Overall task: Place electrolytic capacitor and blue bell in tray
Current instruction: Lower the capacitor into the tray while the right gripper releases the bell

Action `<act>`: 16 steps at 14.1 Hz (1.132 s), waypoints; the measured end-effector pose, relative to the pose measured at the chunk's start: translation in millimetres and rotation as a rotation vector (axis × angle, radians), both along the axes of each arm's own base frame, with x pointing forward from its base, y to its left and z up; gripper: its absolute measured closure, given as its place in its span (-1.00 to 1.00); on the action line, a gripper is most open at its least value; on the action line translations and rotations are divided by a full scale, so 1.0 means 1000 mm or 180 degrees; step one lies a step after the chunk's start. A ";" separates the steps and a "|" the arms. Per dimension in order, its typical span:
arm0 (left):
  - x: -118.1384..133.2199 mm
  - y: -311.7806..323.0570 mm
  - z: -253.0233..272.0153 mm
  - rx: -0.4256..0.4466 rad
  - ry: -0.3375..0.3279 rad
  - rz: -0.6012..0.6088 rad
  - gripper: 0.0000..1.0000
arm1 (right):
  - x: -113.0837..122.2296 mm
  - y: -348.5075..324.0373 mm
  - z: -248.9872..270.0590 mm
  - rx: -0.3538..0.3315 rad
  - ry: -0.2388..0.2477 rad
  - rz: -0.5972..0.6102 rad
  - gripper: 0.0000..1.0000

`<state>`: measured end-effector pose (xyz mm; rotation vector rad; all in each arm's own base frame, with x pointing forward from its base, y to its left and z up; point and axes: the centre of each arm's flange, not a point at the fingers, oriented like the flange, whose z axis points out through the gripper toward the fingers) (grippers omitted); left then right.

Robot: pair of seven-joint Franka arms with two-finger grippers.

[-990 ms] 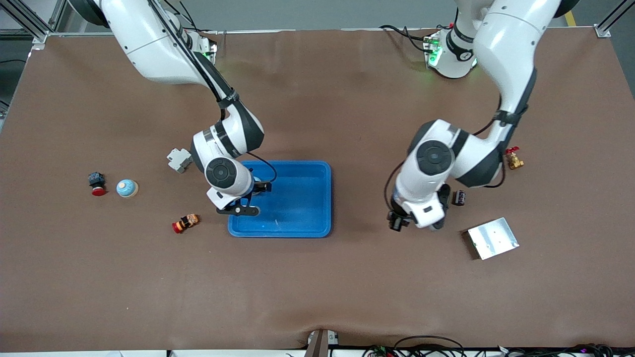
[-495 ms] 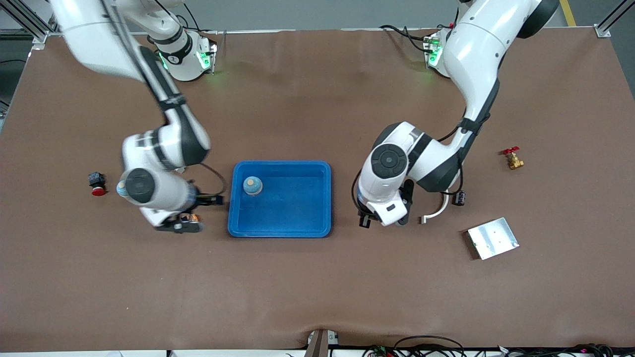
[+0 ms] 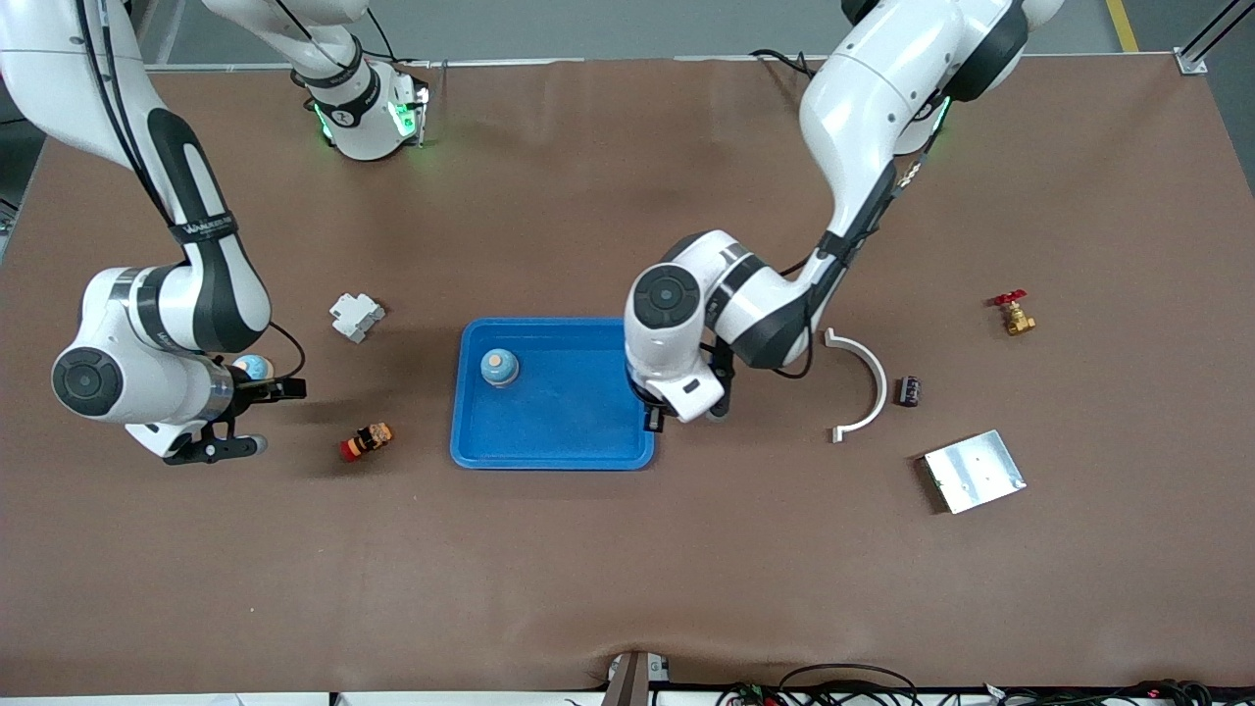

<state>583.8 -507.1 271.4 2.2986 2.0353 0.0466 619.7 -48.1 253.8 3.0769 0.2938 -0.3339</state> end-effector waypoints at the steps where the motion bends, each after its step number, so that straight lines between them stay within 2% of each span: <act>1: -0.002 -0.009 -0.004 -0.0004 -0.0020 0.0021 0.39 | -0.005 -0.011 -0.011 0.0021 -0.0051 0.0180 -1.00; 4: -0.006 -0.023 -0.025 0.0015 -0.0040 0.0128 0.39 | -0.018 -0.041 -0.031 0.0046 -0.0151 0.0621 -1.00; 7: -0.004 -0.033 -0.037 -0.0018 -0.0114 0.0183 0.39 | -0.024 -0.065 -0.038 0.0038 -0.0194 0.0872 -1.00; 9: -0.004 -0.038 -0.038 -0.0079 -0.0162 0.0234 0.39 | -0.031 -0.070 -0.051 0.0042 -0.0198 0.0908 -1.00; 13: 0.004 -0.041 -0.033 -0.0295 -0.0342 0.0608 0.39 | -0.052 -0.067 -0.082 0.0068 -0.0161 0.0926 -1.00; 16: 0.002 -0.044 -0.042 -0.0266 -0.0387 0.0664 0.39 | -0.057 -0.072 -0.086 0.0062 -0.0137 0.0908 -1.00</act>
